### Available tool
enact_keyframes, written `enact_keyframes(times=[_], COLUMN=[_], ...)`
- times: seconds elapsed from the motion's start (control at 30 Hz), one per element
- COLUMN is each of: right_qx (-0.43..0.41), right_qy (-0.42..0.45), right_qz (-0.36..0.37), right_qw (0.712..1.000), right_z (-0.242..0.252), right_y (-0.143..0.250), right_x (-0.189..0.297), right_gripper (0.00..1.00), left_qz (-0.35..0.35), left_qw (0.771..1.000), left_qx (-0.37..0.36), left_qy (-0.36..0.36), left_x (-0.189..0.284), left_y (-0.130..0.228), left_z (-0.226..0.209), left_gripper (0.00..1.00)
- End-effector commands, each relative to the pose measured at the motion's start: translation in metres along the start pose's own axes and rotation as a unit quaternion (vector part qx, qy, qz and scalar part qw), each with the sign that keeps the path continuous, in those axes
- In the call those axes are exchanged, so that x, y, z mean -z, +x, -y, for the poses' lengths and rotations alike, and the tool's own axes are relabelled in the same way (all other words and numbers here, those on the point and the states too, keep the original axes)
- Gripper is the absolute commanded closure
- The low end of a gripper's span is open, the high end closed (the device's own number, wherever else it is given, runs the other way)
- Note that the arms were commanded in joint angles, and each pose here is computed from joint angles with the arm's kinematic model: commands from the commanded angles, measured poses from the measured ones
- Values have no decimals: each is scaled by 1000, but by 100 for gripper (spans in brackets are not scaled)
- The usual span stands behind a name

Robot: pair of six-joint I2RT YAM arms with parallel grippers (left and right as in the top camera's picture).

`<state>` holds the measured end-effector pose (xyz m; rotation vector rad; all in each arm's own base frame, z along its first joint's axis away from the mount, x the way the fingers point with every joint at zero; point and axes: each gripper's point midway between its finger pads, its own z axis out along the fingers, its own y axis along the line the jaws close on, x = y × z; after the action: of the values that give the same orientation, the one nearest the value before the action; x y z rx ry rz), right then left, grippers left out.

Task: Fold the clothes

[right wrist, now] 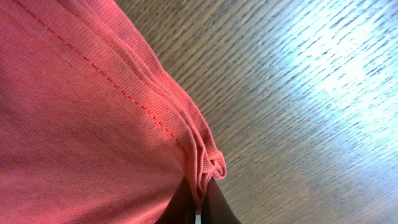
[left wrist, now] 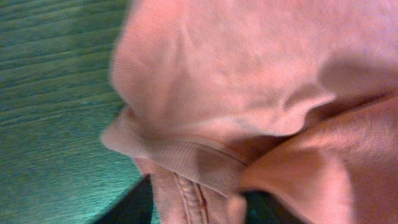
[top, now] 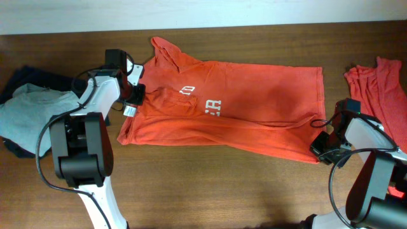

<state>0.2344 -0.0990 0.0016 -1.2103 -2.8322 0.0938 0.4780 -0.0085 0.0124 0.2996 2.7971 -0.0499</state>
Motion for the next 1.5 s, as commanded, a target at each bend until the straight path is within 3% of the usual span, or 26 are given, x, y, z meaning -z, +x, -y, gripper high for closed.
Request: enact_keyframes(times=[0.0, 0.17, 0.27, 0.3, 0.33, 0.37, 0.43, 0.57, 0.67, 0.8, 0.9, 1.3, 1.4, 1.47], right_qx=[-9, -9, -9, -9, -9, -9, -9, -9, -9, -9, -9, -9, -9, -9], right_qy=[25, 26, 26, 26, 26, 26, 26, 26, 26, 26, 26, 26, 26, 26], right_qz=[12, 11, 10, 10, 10, 10, 9, 9, 9, 9, 9, 9, 9, 9], right_qw=[1000, 1000, 1000, 1000, 1000, 1000, 1000, 1000, 1000, 1000, 1000, 1000, 1000, 1000], right_z=[8, 8, 8, 8, 8, 8, 8, 8, 8, 8, 8, 8, 8, 8], right_y=[-7, -7, -7, -7, -7, -6, -6, -6, -6, -6, -6, -6, -6, -6], right_x=[1, 1, 1, 1, 1, 1, 1, 1, 1, 1, 1, 1, 1, 1], right_gripper=[96, 96, 96, 96, 96, 96, 96, 96, 96, 96, 96, 96, 96, 96], left_qz=[1, 2, 1, 0, -2, -5, -12, -21, -31, 35, 73, -1, -3, -13], left_qw=[1000, 1000, 1000, 1000, 999, 999, 999, 999, 998, 998, 996, 996, 995, 996], left_qx=[22, 22, 22, 22, 22, 23, 23, 24, 27, 46, 48, 7, -12, -11], left_qy=[-9, -9, 3, 13, 25, 38, 40, 43, 45, 27, 20, 94, 94, 92], left_x=[-2, -2, -2, -2, -2, -1, -1, -1, 5, 46, 72, 32, 32, 27], left_y=[-1, -1, 0, 1, 2, 3, 7, 11, 16, -14, -30, 13, 15, 23], left_z=[-5, -4, 0, 3, 7, 12, 13, 15, 14, -6, -14, 37, 38, 38], left_gripper=[87, 91, 87, 70, 44, 32, 27, 29, 46, 46, 38, 38, 44, 55])
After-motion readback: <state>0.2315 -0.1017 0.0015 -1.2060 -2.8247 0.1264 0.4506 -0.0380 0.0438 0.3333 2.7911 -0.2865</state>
